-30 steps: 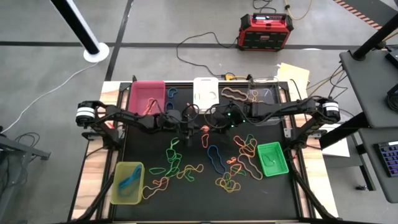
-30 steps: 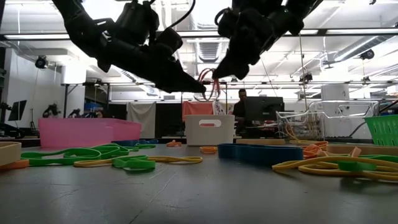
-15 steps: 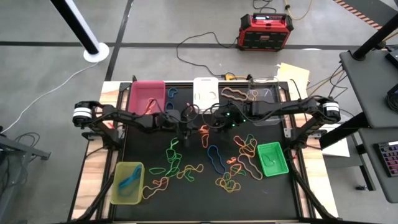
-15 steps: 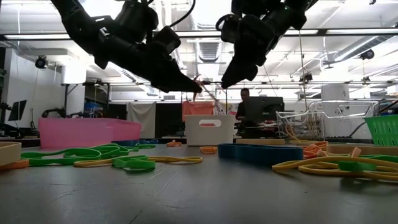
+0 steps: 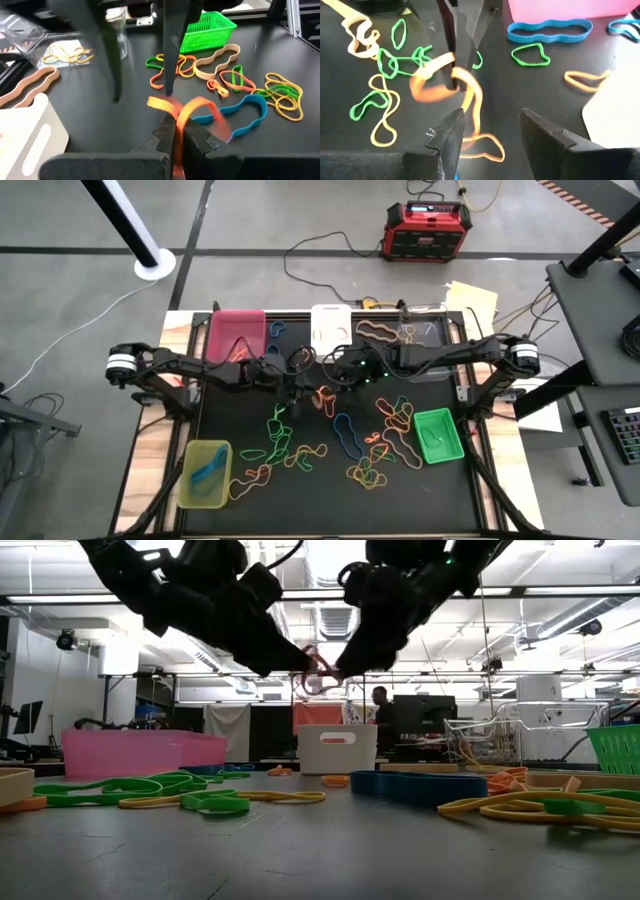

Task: Sort rubber bands into baskets
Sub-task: Put the orange rubber band into the pink bin, then put the green rubber band into the green bin

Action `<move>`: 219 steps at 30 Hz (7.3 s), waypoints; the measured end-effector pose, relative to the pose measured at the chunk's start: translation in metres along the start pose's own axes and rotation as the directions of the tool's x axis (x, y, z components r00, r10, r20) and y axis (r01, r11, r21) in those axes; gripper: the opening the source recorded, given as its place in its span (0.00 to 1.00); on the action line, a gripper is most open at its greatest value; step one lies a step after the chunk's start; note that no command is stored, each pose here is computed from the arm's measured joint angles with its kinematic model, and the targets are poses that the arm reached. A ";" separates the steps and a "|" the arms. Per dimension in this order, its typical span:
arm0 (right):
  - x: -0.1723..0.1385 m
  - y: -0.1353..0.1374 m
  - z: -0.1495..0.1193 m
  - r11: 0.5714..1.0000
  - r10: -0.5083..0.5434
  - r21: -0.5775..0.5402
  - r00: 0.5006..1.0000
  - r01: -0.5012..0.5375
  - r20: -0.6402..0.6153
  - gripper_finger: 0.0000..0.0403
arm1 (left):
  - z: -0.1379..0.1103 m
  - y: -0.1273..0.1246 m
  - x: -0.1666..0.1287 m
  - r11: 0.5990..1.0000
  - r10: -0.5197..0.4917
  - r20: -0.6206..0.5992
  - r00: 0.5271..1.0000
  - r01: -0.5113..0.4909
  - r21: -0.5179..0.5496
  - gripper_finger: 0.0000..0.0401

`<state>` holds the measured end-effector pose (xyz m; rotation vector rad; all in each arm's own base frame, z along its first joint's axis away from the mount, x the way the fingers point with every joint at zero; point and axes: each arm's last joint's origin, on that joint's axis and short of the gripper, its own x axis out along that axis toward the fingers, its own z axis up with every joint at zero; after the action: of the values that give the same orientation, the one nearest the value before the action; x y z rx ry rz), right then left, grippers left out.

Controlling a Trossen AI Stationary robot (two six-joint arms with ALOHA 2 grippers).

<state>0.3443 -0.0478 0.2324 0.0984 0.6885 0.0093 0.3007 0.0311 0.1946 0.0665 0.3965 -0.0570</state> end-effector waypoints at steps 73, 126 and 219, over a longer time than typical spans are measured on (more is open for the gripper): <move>-0.021 -0.021 -0.023 0.940 -0.277 0.086 0.885 0.331 -0.375 0.48 | -0.054 0.080 -0.128 0.571 0.462 -0.768 0.444 -0.812 -0.125 0.48; -0.014 -0.021 -0.038 0.955 -0.258 0.035 0.885 0.294 -0.388 0.48 | -0.039 -0.018 -0.002 0.990 0.113 -0.815 0.569 -0.137 0.041 0.48; -0.036 0.032 -0.049 0.973 -0.083 0.164 0.910 0.161 -0.406 0.02 | 0.037 -0.014 -0.028 0.949 0.314 -0.376 0.872 -0.280 0.142 0.46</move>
<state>0.2865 -0.0130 0.2203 0.2459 1.1022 -0.1641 0.2877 0.0160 0.2387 0.2236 0.7860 0.2509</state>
